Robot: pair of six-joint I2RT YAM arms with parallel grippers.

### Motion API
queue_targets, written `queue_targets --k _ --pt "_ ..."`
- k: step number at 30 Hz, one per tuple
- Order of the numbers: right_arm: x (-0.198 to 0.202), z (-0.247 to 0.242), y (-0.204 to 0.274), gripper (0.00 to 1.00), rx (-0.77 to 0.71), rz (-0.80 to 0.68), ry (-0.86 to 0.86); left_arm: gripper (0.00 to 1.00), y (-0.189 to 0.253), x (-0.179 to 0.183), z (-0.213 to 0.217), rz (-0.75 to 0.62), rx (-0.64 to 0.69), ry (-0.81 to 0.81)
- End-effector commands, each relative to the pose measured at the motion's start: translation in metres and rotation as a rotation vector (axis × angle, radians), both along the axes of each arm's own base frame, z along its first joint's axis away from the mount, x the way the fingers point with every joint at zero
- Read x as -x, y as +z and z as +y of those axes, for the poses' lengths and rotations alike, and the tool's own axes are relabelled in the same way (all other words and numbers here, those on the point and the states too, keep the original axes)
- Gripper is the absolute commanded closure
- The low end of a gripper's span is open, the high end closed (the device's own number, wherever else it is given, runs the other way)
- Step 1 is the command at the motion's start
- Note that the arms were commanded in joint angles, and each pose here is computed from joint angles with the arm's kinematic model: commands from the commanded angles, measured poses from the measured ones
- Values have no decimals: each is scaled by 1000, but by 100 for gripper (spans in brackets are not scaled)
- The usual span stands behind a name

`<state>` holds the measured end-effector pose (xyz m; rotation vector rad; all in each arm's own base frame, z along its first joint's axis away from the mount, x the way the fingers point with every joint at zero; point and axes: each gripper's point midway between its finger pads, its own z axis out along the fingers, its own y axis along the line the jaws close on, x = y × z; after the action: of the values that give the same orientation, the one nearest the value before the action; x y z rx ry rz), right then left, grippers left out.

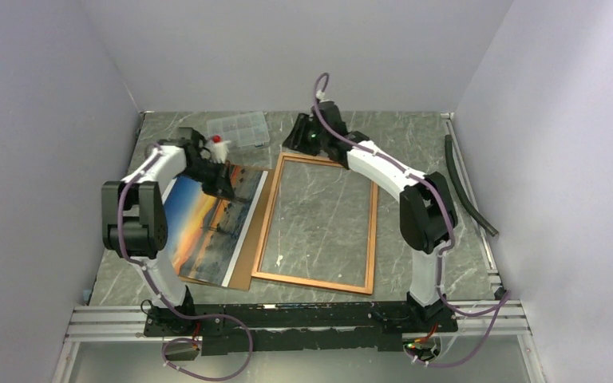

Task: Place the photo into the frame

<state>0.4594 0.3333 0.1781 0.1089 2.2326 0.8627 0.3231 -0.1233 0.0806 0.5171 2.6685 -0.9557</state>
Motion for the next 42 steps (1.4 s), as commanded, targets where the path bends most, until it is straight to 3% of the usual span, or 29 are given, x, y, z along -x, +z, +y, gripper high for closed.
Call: queue_targets --k 1,4,8,10,14,18,29,42 --pt "45 58 -4 54 17 12 102 97 58 -16 60 -132 -14 75" --pt "74 99 -22 51 22 40 171 90 71 -15 114 -146 -72 164" --pt "103 130 -55 47 38 118 221 67 67 -6 186 -144 -149 285" --pt "115 137 -65 46 46 135 234 64 59 3 221 -136 -179 345" --pt "130 132 -82 46 70 176 239 64 38 24 248 -107 -211 372" --pt "145 117 -99 46 92 215 229 64 29 40 241 -88 -201 350" --pt "170 87 -117 47 179 241 212 64 21 44 255 -80 -253 367" --pt "181 139 -105 44 -5 314 257 68 -20 21 312 -81 -457 506"
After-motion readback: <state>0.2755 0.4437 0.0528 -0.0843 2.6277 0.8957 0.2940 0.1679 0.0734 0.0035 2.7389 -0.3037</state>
